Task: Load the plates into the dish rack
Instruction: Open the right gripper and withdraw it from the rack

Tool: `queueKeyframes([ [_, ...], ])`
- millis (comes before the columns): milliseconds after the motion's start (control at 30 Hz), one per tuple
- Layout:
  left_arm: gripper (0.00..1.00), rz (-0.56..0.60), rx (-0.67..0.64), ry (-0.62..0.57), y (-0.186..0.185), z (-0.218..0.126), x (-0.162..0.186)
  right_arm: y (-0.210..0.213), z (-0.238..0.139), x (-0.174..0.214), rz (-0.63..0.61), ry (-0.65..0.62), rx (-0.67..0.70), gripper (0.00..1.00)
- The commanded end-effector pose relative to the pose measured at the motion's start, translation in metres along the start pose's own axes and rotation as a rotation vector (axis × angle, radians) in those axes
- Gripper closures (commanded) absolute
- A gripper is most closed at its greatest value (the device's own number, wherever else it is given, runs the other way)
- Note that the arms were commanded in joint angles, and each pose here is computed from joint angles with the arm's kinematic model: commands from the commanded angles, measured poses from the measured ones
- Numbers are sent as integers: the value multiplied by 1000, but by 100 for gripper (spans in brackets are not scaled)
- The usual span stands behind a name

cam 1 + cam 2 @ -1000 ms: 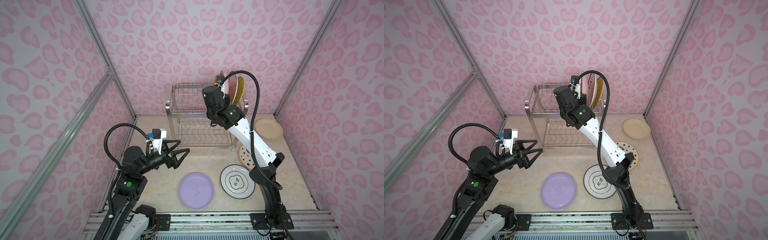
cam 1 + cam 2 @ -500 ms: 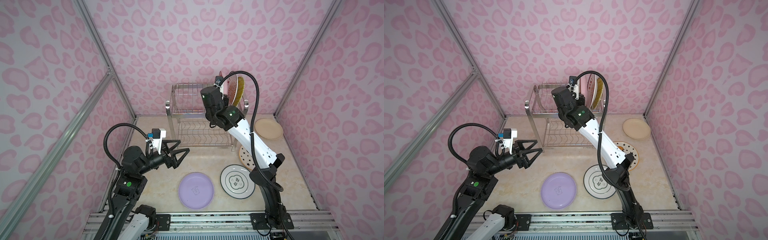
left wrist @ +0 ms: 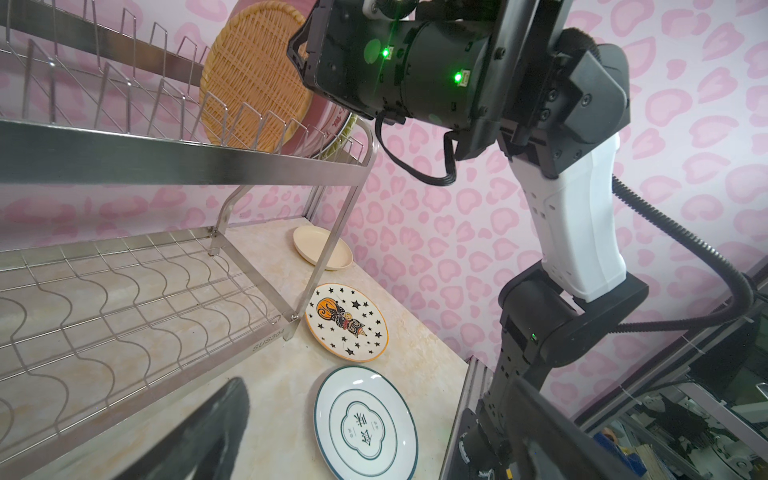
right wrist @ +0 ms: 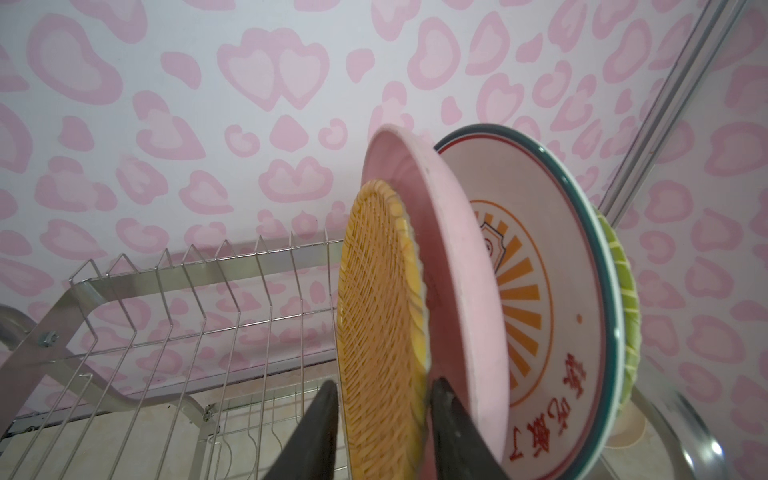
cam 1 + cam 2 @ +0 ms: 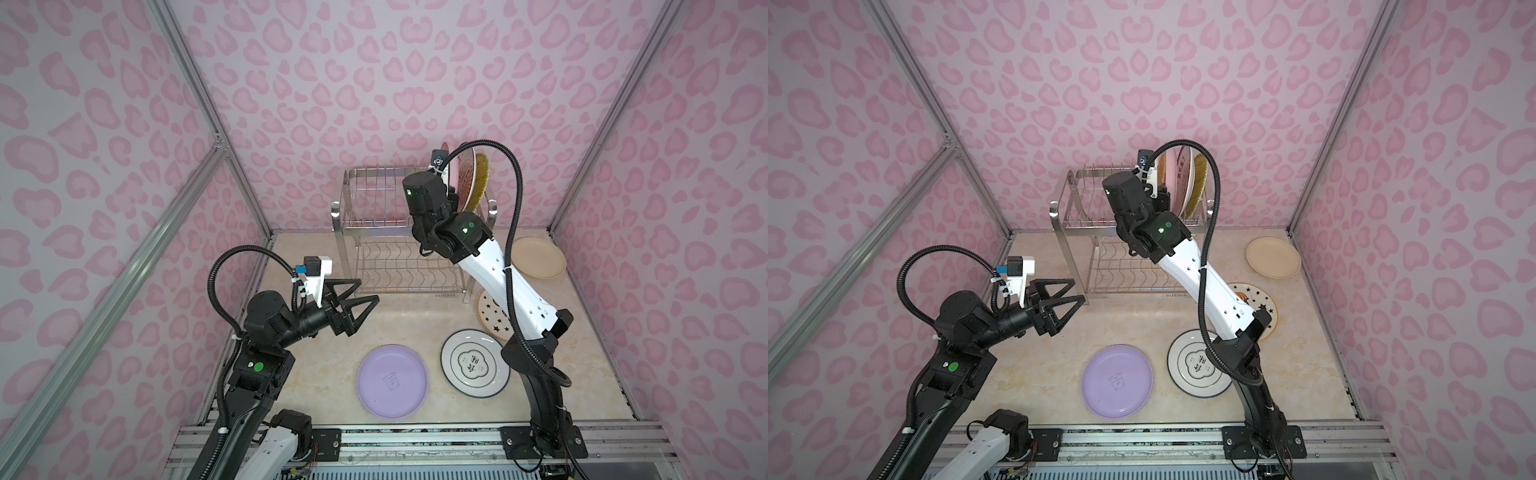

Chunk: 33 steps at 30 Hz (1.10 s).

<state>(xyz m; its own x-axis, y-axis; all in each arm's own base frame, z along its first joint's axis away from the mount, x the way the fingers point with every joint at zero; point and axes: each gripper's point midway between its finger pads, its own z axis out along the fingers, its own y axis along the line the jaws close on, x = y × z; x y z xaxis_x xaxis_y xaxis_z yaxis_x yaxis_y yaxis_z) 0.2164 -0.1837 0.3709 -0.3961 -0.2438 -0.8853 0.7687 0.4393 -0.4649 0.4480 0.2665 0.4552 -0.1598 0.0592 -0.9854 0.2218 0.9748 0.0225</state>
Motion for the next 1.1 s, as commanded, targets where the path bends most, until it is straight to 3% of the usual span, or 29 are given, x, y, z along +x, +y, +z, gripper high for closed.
queueKeyframes([
  [0, 2, 26, 20, -19, -5, -1, -6, 2, -7, -7, 16, -20, -9, 58],
  [533, 2, 23, 14, -20, -4, -1, -7, 12, -54, -39, 28, -86, -104, 55],
  [667, 2, 20, 8, -20, -2, -1, -7, 13, -75, -50, 23, -103, -157, 46],
  [867, 2, 6, -3, -12, 1, 0, -6, 3, -105, -58, 7, -118, -267, 25],
  [1067, 2, 0, -23, -8, 4, 0, -6, -29, -127, -49, 0, -105, -351, 16],
])
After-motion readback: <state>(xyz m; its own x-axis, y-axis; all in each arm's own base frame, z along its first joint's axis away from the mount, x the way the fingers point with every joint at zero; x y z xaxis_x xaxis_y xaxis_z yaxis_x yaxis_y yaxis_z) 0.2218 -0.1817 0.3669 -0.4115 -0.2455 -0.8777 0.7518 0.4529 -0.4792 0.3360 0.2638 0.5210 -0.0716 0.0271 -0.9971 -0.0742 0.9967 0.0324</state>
